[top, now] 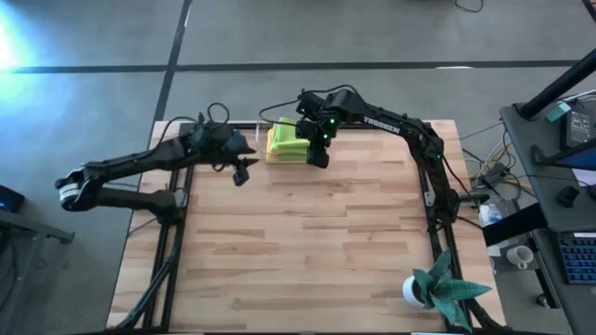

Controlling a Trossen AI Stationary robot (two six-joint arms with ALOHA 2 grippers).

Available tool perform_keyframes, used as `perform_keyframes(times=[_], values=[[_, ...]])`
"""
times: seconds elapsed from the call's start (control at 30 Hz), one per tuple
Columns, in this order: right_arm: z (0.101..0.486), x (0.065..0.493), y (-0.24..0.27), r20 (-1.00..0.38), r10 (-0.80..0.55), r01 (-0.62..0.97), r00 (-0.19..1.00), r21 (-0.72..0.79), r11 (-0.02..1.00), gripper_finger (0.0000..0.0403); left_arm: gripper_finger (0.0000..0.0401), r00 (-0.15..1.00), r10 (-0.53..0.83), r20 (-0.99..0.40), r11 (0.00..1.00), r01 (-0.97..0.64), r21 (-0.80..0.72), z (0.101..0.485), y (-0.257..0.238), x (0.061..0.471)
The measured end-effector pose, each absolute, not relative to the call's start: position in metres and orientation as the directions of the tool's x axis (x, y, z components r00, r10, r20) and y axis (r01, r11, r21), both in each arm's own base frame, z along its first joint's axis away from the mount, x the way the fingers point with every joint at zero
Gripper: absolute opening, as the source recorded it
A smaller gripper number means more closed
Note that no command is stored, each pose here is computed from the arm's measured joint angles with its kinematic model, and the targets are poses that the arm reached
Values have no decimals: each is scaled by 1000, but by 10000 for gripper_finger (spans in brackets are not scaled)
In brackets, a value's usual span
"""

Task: Fold microfiber towels
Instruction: Return to Home Position

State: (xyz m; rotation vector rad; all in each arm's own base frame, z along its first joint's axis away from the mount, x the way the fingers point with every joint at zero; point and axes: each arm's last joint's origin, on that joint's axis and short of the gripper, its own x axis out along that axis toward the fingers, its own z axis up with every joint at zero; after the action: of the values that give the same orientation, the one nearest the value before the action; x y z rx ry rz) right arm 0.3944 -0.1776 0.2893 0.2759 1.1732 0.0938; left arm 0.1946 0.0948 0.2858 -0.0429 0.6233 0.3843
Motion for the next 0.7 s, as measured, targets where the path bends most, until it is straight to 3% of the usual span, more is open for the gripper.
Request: perform_keyframes(times=[0.2,0.5,0.7], values=[[303,402,-159,-872,203,67,446,259,964,132,102,764,311,-565,938,-342,52,272,76,174],[306,421,-129,-837,208,75,506,283,956,121,11,813,217,-540,964,-266,-13,247,50,145],[309,433,-105,-808,224,53,545,300,952,120,2,844,184,-504,975,-223,-17,236,39,130]])
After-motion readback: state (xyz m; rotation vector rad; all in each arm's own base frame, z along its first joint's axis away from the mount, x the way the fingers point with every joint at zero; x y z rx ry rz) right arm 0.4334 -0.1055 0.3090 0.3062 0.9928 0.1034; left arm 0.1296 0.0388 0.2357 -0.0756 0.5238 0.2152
